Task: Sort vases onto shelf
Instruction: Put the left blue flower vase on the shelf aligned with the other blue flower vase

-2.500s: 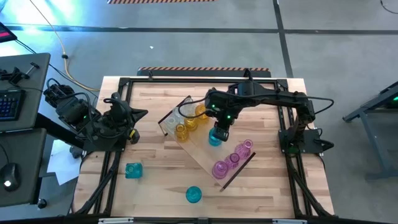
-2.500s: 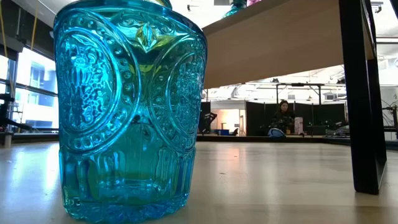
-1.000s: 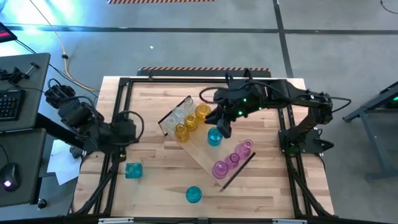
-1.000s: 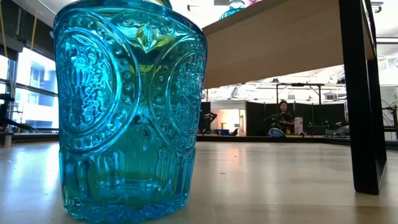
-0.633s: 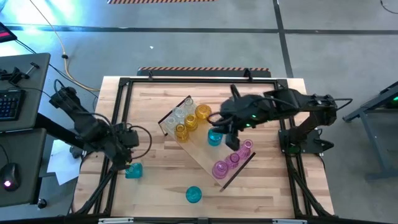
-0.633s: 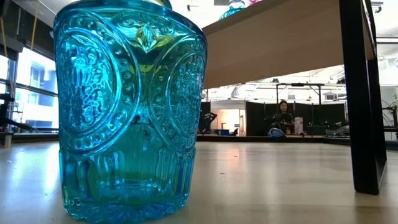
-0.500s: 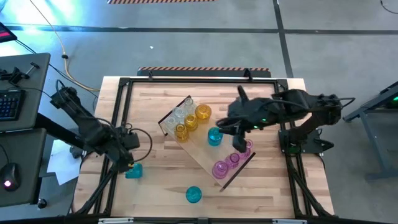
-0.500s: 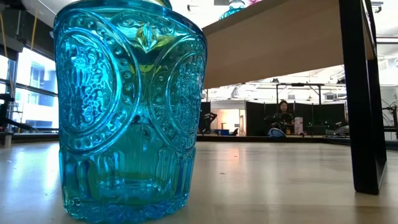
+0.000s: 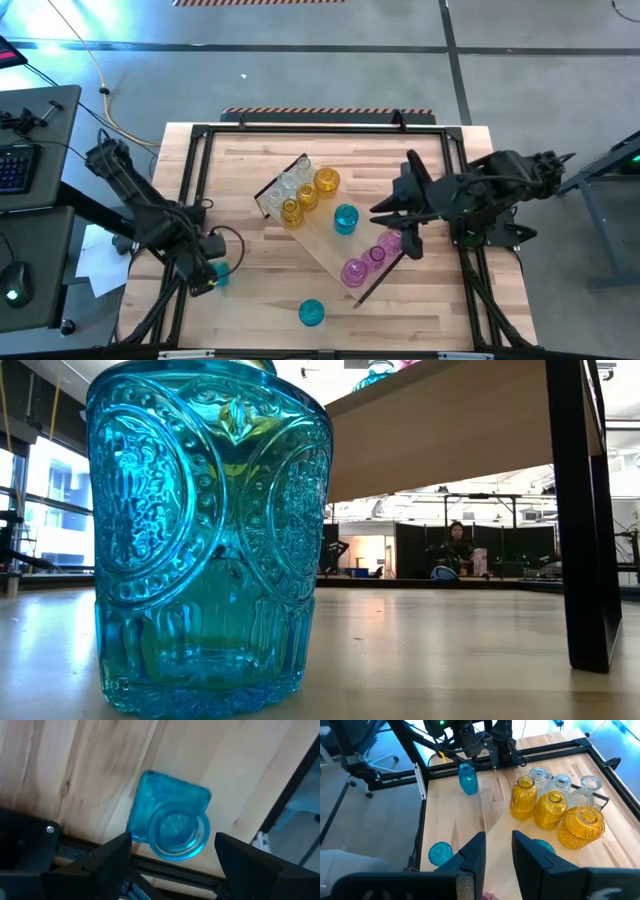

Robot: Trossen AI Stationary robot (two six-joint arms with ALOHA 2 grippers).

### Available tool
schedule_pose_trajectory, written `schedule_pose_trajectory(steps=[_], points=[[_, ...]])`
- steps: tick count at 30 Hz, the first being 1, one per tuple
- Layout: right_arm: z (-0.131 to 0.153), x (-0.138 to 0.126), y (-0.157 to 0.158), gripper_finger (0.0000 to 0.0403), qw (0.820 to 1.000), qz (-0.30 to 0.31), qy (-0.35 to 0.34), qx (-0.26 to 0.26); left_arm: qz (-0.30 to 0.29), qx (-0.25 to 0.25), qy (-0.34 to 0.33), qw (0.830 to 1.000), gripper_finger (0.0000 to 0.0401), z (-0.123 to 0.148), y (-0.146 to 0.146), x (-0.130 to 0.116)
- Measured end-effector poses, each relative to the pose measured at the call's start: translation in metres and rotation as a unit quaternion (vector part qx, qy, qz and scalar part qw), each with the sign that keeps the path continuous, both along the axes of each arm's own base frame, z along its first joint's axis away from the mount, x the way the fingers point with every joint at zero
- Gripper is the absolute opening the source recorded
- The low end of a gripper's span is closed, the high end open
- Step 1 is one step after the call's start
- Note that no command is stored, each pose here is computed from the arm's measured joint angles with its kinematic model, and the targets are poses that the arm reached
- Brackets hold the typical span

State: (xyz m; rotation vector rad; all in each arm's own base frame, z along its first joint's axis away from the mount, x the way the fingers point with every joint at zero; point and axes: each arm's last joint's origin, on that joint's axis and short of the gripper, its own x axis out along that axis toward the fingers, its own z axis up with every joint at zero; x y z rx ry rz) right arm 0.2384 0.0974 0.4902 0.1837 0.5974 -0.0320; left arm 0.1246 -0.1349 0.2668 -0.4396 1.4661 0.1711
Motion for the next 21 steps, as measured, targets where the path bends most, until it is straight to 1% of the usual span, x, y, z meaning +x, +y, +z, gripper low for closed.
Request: schedule_pose_trajectory(steps=[7,10,12,15,17,21], points=[[0.0,-0.001,0.002,0.0076,1.0,-0.009,0.001,0.003,-0.006,0.019,0.007,1.0,0.0278,-0.012,-0.003,-0.003],[0.0,-0.001,0.0,0.0076,1.0,-0.019,-0.003,-0.006,-0.002,0.051,0.009,0.999,0.0278,-0.019,0.0,-0.004],[0.0,0.0,-0.002,0.0076,0.999,-0.03,-0.005,-0.012,-0.001,0.043,0.002,0.999,0.0278,-0.016,0.0,-0.003],[0.001,-0.001,-0.004,0.0076,0.999,-0.031,-0.006,-0.011,0.007,0.03,0.01,0.999,0.0278,-0.014,-0.002,-0.003],[0.001,-0.002,-0.004,0.0076,0.999,-0.032,-0.008,-0.011,0.008,0.021,0.001,1.0,0.0278,-0.009,-0.003,-0.002],[0.001,-0.001,-0.004,0.0076,0.999,-0.032,-0.007,-0.013,0.009,0.024,-0.003,1.0,0.0278,-0.008,-0.002,-0.002]])
